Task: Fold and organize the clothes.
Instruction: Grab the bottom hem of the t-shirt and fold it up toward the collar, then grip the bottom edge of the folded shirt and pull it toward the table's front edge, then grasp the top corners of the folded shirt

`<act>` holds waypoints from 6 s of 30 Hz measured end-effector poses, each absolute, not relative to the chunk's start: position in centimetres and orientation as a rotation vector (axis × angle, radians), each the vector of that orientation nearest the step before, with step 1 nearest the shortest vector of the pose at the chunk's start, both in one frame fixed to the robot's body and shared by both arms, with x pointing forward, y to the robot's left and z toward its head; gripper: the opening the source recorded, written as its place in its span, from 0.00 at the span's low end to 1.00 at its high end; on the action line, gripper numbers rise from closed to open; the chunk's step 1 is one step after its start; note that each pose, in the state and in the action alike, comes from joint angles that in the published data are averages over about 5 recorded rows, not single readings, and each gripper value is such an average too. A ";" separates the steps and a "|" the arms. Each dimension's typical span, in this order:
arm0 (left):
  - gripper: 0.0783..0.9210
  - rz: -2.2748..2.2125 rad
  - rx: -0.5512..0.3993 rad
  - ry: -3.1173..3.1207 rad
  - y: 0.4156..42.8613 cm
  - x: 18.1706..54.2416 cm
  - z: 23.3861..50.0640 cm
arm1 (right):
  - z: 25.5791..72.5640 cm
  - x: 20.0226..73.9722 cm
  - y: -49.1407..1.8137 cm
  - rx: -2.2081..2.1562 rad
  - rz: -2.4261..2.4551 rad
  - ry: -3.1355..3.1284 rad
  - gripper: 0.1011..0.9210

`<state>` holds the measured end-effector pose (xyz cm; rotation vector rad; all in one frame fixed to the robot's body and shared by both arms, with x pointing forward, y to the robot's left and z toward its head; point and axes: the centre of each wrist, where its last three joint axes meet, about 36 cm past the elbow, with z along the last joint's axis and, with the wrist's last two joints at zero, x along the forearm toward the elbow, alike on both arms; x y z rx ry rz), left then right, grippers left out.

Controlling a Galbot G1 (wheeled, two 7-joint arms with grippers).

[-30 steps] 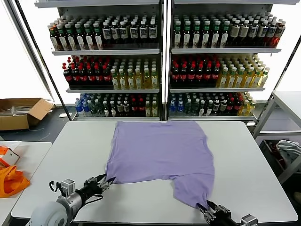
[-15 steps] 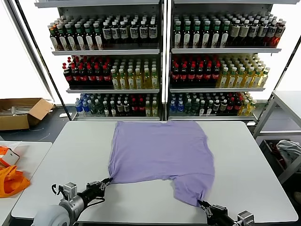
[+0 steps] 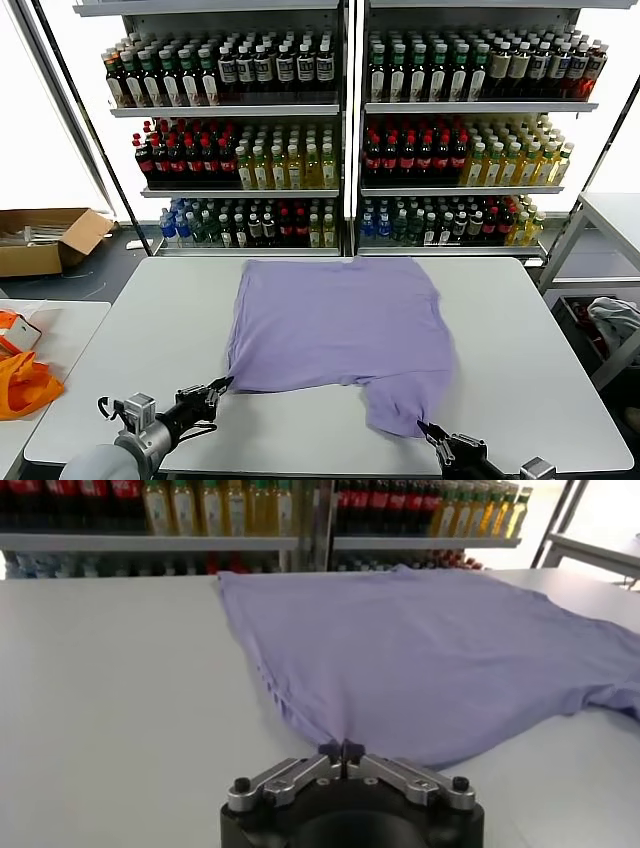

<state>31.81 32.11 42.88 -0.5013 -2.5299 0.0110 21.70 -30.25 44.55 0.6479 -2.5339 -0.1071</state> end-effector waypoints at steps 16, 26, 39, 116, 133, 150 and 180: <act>0.01 0.131 -0.460 -2.552 31.2 29.7 46.0 | 45.4 22.4 -31.1 0.630 -0.226 -2.658 0.01; 0.01 0.217 -0.478 -2.597 32.1 33.1 45.0 | 44.0 28.7 -32.2 0.539 -0.306 -2.821 0.01; 0.01 0.229 -0.478 -2.648 33.5 40.5 41.8 | 41.0 39.9 -32.2 0.449 -0.317 -2.921 0.01; 0.01 0.128 -0.344 -2.611 31.3 31.3 40.1 | 42.1 28.5 -31.1 0.323 0.013 -2.647 0.03; 0.18 0.084 -0.211 -2.499 33.6 23.7 42.2 | 44.8 23.9 -31.0 0.420 0.168 -2.546 0.25; 0.75 0.003 -0.292 -2.575 36.7 27.4 45.1 | 45.8 32.2 -34.6 0.494 0.140 -2.718 0.83; 0.88 0.056 -0.586 -2.510 38.5 49.7 40.1 | 42.0 59.6 -30.3 0.687 0.044 -2.571 0.88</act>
